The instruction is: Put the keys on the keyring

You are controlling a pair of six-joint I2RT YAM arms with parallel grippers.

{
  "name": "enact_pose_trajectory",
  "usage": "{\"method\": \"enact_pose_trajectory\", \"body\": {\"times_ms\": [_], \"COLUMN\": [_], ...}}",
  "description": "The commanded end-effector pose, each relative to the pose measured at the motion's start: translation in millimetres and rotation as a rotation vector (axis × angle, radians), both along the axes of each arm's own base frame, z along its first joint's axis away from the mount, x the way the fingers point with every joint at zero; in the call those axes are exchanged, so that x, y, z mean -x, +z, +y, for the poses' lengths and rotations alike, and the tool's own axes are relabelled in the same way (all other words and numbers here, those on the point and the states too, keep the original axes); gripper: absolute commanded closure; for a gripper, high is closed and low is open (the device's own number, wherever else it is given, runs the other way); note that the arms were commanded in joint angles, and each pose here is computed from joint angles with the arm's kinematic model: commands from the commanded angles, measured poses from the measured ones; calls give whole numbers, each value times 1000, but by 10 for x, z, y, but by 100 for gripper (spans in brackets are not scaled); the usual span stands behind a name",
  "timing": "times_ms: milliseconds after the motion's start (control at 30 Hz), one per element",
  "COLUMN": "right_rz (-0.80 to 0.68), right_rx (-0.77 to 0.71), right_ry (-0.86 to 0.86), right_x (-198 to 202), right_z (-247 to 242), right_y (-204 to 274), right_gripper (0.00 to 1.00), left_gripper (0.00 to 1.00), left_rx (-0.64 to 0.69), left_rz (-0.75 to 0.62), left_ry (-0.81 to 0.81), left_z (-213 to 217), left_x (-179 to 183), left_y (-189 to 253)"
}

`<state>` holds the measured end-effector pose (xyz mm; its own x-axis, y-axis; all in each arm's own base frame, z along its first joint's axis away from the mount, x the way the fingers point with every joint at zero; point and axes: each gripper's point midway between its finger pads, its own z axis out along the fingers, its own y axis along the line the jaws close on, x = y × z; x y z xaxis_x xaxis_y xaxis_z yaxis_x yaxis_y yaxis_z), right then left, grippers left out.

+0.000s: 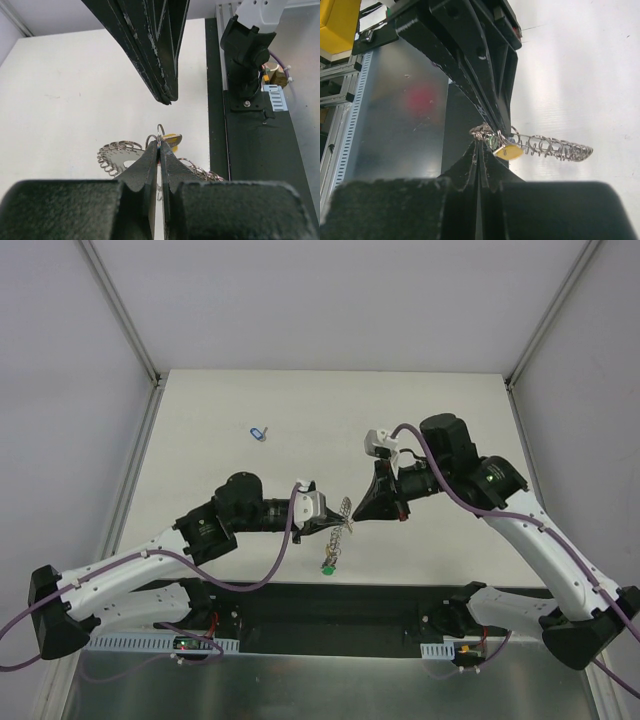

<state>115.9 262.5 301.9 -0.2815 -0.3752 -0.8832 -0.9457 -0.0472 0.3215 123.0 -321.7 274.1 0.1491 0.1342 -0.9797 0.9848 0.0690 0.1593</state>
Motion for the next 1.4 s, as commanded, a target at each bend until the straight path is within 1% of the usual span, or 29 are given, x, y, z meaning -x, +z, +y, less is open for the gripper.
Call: {"method": "enact_pose_trajectory", "body": {"times_ms": [0, 100, 133, 167, 200, 233, 267, 300, 367, 433, 567, 833, 933, 1200, 1233, 1300, 1367], "right_rz": [-41, -47, -62, -63, -69, -59, -54, -57, -50, -39, -9, -15, -10, -7, -6, -8, -5], "right_rx": [-5, 33, 40, 66, 64, 66, 67, 56, 39, 23, -13, -48, -61, -81, -80, -82, -83], "right_ry": [18, -34, -56, -87, -106, -127, -141, -159, -161, -149, -118, -110, -98, -72, -72, -71, -71], "right_x": [6, -72, -91, -131, -157, -174, -160, -203, -174, -158, -121, -178, -184, -168, -167, -170, -168], "right_z": [55, 37, 13, -19, -41, -63, -99, -111, -125, -100, -39, 46, 79, 107, 107, 111, 112], "right_y": [93, 24, 21, -64, -71, -95, -145, -154, -153, -185, -196, -184, -158, -107, -113, -102, -95], "right_gripper": [99, 99, 97, 93, 85, 82, 76, 73, 68, 67, 61, 60, 61, 69, 73, 76, 83], "left_gripper": [100, 100, 100, 100, 100, 100, 100, 100, 100, 100, 100, 100, 100, 100, 100, 100, 100], "left_rx": [76, 77, 80, 81, 80, 87, 87, 86, 100, 109, 124, 149, 151, 158, 157, 156, 153], "left_rz": [-75, -75, -78, -84, -85, -90, -90, -88, -93, -90, -89, -81, -76, -75, -77, -78, -76], "left_ry": [-19, -11, -5, 8, 13, 15, 19, 19, 23, 23, 30, 34, 35, 33, 35, 33, 33], "left_z": [-54, -55, -43, -31, -20, 0, 8, 12, 39, 40, 31, 0, -7, -11, -9, -16, -19], "left_x": [-3, -13, -17, -37, -43, -30, -36, -30, -20, -16, -28, -45, -47, -42, -47, -46, -48], "left_y": [389, 392, 404, 412, 397, 421, 416, 404, 451, 463, 493, 537, 534, 555, 555, 553, 541]}}
